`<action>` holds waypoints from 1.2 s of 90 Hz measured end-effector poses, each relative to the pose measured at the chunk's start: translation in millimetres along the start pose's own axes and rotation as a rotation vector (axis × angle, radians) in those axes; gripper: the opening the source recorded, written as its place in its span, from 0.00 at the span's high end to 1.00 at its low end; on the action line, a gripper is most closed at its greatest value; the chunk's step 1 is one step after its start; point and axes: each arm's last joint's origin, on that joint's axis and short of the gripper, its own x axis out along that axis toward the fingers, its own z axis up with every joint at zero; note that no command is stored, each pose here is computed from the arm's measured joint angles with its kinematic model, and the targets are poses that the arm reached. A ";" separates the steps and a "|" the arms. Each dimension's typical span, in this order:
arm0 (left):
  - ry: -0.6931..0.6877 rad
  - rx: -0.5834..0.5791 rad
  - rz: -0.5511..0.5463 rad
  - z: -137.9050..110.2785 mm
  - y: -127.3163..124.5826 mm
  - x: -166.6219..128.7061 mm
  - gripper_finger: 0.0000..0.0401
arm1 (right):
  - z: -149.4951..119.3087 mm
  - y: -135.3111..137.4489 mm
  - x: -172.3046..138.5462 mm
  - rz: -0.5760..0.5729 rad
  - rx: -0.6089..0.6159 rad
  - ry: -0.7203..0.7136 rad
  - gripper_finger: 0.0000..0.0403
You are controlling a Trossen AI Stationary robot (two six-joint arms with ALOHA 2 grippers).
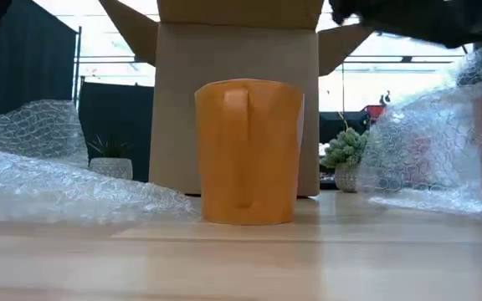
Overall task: Wrap mug
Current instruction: Wrap the pink mug with the transparent bubble wrap
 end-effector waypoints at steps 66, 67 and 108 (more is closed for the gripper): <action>-0.185 -0.128 -0.288 -34.7 11.1 63.8 1.00 | 0.0 1.2 -0.3 0.011 -0.018 -0.003 1.00; -0.185 -0.127 -0.289 -35.8 9.9 65.1 1.00 | 0.1 1.1 -0.3 0.010 -0.017 -0.004 1.00; -0.182 -0.124 -0.300 -45.3 -1.0 76.8 1.00 | -0.4 0.5 -4.9 0.024 0.015 0.012 1.00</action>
